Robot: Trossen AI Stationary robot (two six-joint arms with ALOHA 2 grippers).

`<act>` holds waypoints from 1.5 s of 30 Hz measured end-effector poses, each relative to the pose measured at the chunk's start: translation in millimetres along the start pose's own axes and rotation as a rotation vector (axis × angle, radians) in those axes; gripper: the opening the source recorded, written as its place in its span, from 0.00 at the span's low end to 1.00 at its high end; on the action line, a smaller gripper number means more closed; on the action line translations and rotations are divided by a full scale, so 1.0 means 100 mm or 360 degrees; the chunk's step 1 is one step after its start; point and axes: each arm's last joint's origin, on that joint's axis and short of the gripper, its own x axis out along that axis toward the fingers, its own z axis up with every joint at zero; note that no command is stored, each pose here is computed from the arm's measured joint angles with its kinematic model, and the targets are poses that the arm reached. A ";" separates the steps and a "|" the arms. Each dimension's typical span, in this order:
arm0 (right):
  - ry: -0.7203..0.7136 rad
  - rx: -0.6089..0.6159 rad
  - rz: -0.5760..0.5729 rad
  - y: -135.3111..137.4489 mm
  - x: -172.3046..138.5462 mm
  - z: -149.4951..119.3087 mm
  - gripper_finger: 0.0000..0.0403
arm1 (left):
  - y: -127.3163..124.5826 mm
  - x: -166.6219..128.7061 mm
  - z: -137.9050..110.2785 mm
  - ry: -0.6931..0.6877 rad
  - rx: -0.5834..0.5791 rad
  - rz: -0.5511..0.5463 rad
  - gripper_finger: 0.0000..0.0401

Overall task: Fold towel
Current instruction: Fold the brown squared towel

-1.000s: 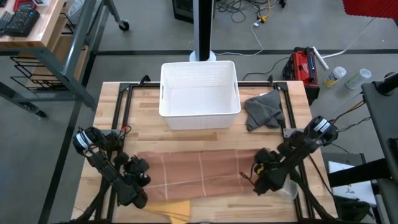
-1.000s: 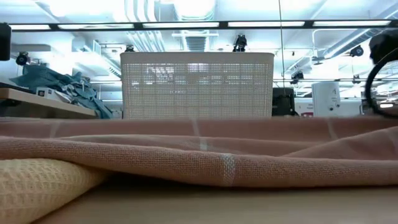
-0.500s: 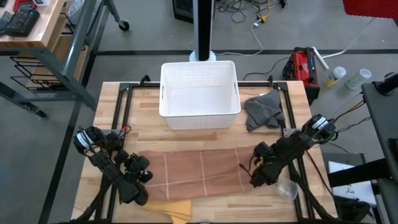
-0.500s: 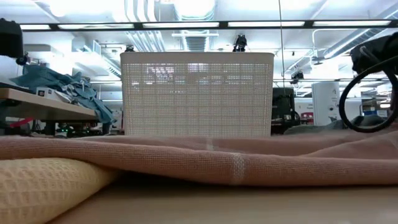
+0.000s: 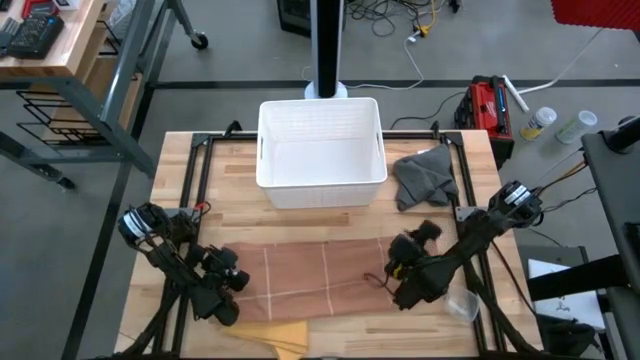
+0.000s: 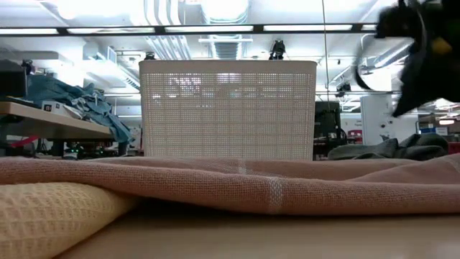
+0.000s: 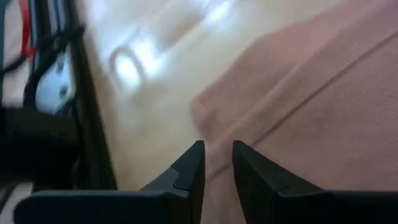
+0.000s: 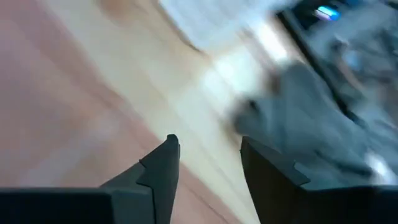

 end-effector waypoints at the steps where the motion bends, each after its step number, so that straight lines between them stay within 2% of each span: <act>1: -0.0016 -0.0041 0.0062 0.04 0.00 0.03 0.38 | -0.01 -0.02 0.00 0.0053 -0.0014 0.0022 0.18; 4: -0.0054 -0.0120 0.0183 0.10 0.01 0.11 0.34 | -0.01 -0.14 0.06 0.0133 0.0020 0.0030 0.16; 8: -0.0042 -0.0178 0.0193 0.05 0.02 0.14 0.30 | -0.01 -0.41 0.26 0.0131 -0.0015 -0.0087 0.13; 11: 0.0002 -0.0209 0.0205 0.00 0.03 0.13 0.27 | -0.03 -0.65 0.43 -0.0051 -0.0114 -0.0353 0.11; 15: 0.0072 -0.0263 0.0224 -0.07 0.08 0.09 0.22 | -0.11 -0.88 0.60 -0.0490 -0.0220 -0.0677 0.09; 17: 0.0110 -0.0273 0.0234 -0.13 0.11 0.08 0.20 | -0.20 -0.96 0.66 -0.0640 -0.0222 -0.0784 0.09; 20: 0.0153 -0.0279 0.0260 -0.21 0.14 0.05 0.16 | -0.34 -0.99 0.73 -0.0698 -0.0187 -0.0845 0.09; 23: 0.0164 -0.0300 0.0335 -0.31 0.15 -0.01 0.12 | -0.52 -0.94 0.86 -0.0713 -0.0158 -0.0879 0.09; 28: 0.0121 -0.0210 0.0639 -0.50 0.17 -0.12 0.09 | -0.87 -0.74 1.21 -0.0713 -0.0083 -0.0985 0.10; 31: 0.0118 -0.0122 0.0738 -0.65 0.16 -0.17 0.08 | -1.01 -0.59 1.48 -0.0625 -0.0011 -0.1103 0.09; 34: 0.0114 -0.0029 0.0796 -0.76 0.13 -0.19 0.09 | -1.11 -0.33 1.61 -0.0451 0.0042 -0.1161 0.09; 38: 0.0143 0.0024 0.0896 -0.81 0.08 -0.18 0.07 | -1.15 0.00 1.52 -0.0151 0.0052 -0.1102 0.09; 45: 0.0547 -0.0179 0.1202 -0.66 0.03 -0.31 0.04 | -1.07 0.18 1.25 0.0043 -0.0164 -0.0973 0.09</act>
